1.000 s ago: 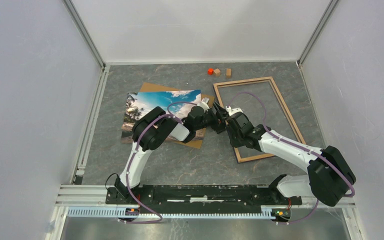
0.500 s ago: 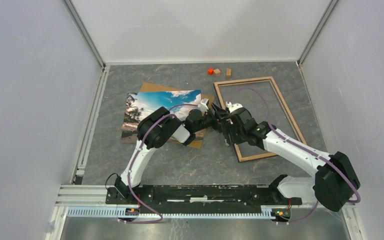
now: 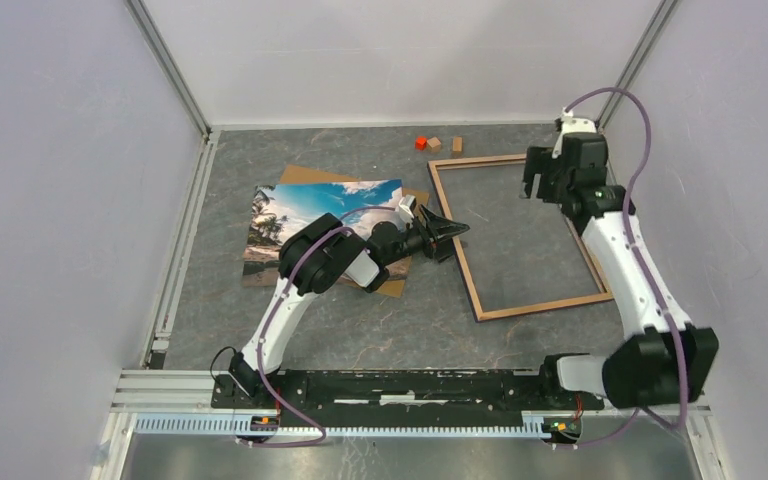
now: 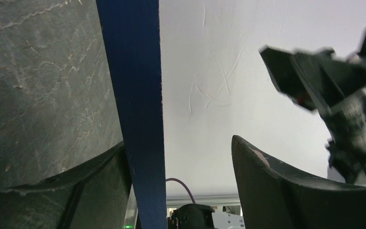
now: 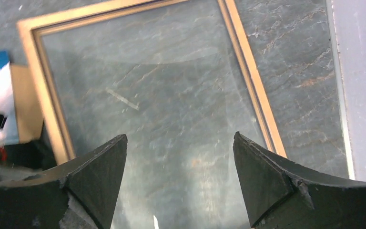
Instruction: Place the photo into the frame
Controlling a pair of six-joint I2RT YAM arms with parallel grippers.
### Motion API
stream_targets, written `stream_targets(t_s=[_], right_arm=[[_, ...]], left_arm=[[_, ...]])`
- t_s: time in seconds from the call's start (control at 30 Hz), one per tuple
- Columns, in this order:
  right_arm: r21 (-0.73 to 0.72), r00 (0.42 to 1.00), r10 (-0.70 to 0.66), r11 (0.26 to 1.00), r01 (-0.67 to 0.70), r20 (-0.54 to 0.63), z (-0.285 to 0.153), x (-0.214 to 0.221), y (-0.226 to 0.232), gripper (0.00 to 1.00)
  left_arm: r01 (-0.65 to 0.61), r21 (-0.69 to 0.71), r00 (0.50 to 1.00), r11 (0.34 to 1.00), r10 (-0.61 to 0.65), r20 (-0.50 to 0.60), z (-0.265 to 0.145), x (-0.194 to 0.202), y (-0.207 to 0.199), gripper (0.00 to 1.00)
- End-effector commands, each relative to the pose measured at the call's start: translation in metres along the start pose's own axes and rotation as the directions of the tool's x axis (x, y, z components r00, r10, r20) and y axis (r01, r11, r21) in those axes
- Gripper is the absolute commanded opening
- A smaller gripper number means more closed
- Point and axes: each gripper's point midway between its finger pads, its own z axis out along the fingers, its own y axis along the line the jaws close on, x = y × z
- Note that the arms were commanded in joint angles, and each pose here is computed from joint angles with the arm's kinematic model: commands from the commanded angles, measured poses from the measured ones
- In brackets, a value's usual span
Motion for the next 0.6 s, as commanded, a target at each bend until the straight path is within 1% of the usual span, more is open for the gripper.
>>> stream_targets(t_s=[0.0, 0.1, 0.2, 0.27, 0.37, 0.5, 0.57], right_arm=[[-0.081, 0.994, 0.109, 0.991, -0.108, 0.007, 0.053, -0.024, -0.024, 0.87], [-0.105, 0.975, 0.214, 0.970, -0.220, -0.065, 0.101, -0.019, -0.052, 0.87], [-0.064, 0.962, 0.220, 0.970, -0.233, -0.160, 0.139, -0.004, -0.082, 0.88], [-0.012, 0.952, 0.213, 0.975, -0.221, -0.220, 0.155, 0.012, -0.105, 0.88], [0.037, 0.937, 0.229, 0.973, -0.228, -0.264, 0.172, 0.034, -0.133, 0.89], [0.050, 0.916, 0.238, 0.971, -0.235, -0.321, 0.183, 0.058, -0.145, 0.89], [0.055, 0.913, 0.241, 0.970, -0.236, -0.328, 0.184, 0.066, -0.147, 0.89]], left_arm=[[-0.029, 0.162, 0.999, 0.986, 0.035, -0.038, 0.002, 0.001, -0.038, 0.77], [-0.051, 0.174, 0.997, 0.983, 0.061, -0.053, 0.005, 0.003, -0.039, 0.77], [-0.043, 0.180, 0.997, 0.983, 0.055, -0.062, 0.007, 0.002, -0.040, 0.77], [-0.043, 0.187, 0.996, 0.981, 0.056, -0.066, 0.007, 0.002, -0.043, 0.77], [-0.044, 0.204, 0.994, 0.978, 0.064, -0.088, 0.009, 0.006, -0.051, 0.78], [-0.041, 0.216, 0.993, 0.976, 0.065, -0.102, 0.008, 0.008, -0.060, 0.79], [-0.041, 0.223, 0.992, 0.974, 0.067, -0.110, 0.008, 0.009, -0.064, 0.79]])
